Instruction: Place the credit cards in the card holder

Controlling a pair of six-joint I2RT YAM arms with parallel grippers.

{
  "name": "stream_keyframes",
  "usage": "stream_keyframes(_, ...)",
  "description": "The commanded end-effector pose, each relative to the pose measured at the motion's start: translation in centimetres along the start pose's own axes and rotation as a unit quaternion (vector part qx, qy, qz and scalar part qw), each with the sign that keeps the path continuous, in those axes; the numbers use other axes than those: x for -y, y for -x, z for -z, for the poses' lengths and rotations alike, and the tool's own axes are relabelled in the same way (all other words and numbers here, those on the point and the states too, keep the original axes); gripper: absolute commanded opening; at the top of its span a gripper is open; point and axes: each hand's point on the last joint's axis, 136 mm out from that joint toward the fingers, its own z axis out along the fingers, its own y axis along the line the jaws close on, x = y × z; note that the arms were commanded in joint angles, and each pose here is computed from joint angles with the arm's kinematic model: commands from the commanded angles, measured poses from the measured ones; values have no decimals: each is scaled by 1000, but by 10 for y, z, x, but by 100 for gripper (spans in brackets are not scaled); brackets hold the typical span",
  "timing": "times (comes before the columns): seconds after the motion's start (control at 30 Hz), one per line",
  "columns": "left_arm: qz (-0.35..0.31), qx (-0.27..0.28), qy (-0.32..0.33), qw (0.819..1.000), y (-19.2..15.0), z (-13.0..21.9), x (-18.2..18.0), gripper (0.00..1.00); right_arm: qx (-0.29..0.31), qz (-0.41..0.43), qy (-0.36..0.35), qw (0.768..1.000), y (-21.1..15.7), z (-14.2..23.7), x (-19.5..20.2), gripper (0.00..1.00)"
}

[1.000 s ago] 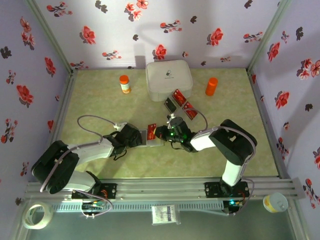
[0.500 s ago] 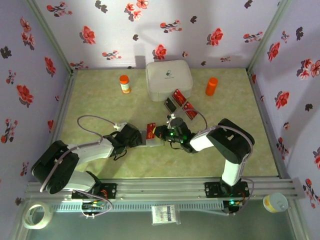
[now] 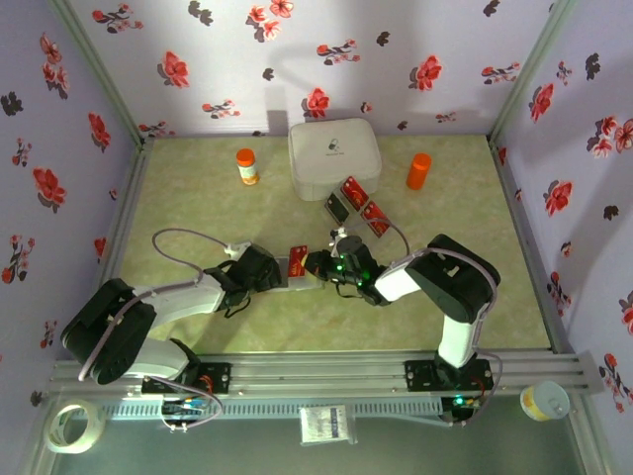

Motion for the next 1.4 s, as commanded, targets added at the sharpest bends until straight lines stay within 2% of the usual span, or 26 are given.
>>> stream_keyframes(0.0, -18, -68, 93, 993, -46, -6, -55, 96, -10, -3, 1, 1000, -9, -2, 3, 0)
stream_keyframes(0.2, -18, -68, 93, 993, -46, -6, -56, 96, -10, -6, 0, 1000, -11, -1, 4, 0)
stream_keyframes(0.57, -18, -65, 93, 993, -44, -5, -55, 96, -24, -10, -52, 998, -20, 5, 25, 0)
stream_keyframes(1.37, -18, -65, 95, 993, -44, -5, -56, 96, -55, -14, -93, 994, -36, 5, 35, 0)
